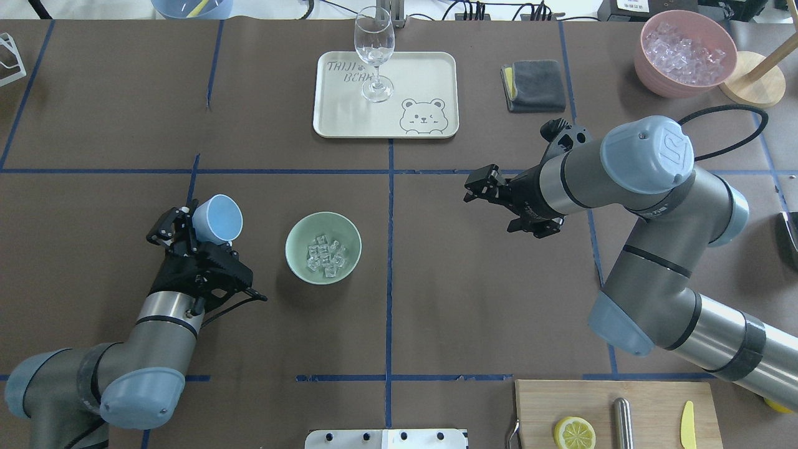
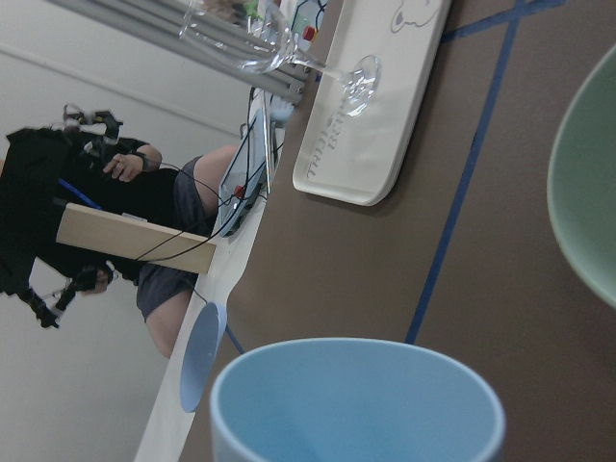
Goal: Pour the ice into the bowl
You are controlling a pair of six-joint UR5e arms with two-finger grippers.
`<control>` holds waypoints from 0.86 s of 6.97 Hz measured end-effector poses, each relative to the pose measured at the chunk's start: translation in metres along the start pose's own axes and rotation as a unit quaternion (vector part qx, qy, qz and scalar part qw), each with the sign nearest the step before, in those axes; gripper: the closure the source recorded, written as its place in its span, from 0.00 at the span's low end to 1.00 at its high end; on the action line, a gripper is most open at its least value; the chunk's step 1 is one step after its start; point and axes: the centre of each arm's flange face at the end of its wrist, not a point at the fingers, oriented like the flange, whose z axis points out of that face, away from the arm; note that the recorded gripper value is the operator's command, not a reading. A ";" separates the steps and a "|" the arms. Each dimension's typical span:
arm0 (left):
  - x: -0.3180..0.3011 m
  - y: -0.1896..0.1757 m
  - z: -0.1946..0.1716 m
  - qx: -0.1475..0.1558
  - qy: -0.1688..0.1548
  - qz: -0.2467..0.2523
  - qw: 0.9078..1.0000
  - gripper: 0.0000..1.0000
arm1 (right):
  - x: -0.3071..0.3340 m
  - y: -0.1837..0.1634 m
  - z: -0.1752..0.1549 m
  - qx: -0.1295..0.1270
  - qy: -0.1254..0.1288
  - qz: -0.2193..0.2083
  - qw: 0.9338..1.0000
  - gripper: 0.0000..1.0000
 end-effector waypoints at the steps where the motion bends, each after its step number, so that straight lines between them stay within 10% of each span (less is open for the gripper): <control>1: -0.008 0.010 0.000 -0.004 -0.003 -0.118 0.993 1.00 | 0.000 0.000 0.000 0.002 -0.001 0.000 1.000 0.00; 6: -0.077 0.123 0.005 -0.008 -0.016 -0.347 0.938 1.00 | -0.003 0.001 0.000 0.006 -0.003 -0.001 1.000 0.00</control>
